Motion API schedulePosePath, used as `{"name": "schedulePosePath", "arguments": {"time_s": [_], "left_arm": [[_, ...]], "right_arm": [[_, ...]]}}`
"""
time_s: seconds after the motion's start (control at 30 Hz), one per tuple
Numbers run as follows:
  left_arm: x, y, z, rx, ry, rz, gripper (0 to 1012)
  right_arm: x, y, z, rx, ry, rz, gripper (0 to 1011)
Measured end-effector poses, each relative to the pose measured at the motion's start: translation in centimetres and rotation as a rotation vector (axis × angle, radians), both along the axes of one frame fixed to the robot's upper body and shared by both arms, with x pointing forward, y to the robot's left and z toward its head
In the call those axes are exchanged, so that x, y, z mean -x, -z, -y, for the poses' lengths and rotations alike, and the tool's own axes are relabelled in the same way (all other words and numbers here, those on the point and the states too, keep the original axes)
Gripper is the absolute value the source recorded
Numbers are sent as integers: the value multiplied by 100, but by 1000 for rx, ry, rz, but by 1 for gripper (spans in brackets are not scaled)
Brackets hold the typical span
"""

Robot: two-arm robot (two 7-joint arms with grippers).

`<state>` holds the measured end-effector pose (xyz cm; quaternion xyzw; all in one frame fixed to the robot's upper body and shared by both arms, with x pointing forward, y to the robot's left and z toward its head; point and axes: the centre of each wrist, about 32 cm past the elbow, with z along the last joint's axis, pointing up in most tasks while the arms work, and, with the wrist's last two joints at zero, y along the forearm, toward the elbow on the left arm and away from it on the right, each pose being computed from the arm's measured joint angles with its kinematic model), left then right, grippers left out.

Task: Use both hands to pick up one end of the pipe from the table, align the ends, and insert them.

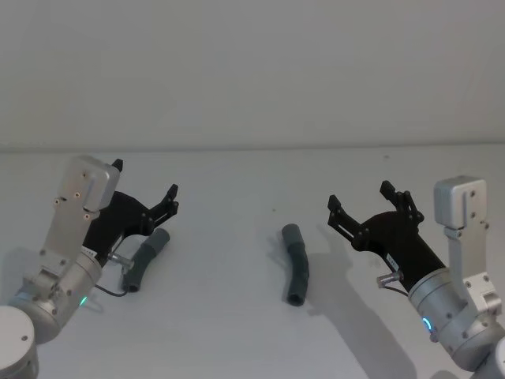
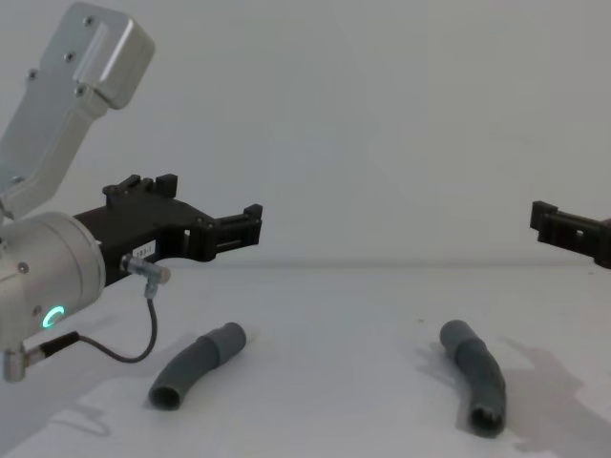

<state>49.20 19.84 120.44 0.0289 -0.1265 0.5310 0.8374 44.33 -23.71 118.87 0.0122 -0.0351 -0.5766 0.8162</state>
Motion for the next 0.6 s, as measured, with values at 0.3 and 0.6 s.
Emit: {"name": "schedulePosePath", "arguments": {"time_s": [0.3, 0.6], "left_arm": [[0, 0, 0, 0, 0, 0, 1001], [0, 0, 0, 0, 0, 0, 1001]], "right_arm": [[0, 0, 0, 0, 0, 0, 1002], [0, 0, 0, 0, 0, 0, 1002]]}}
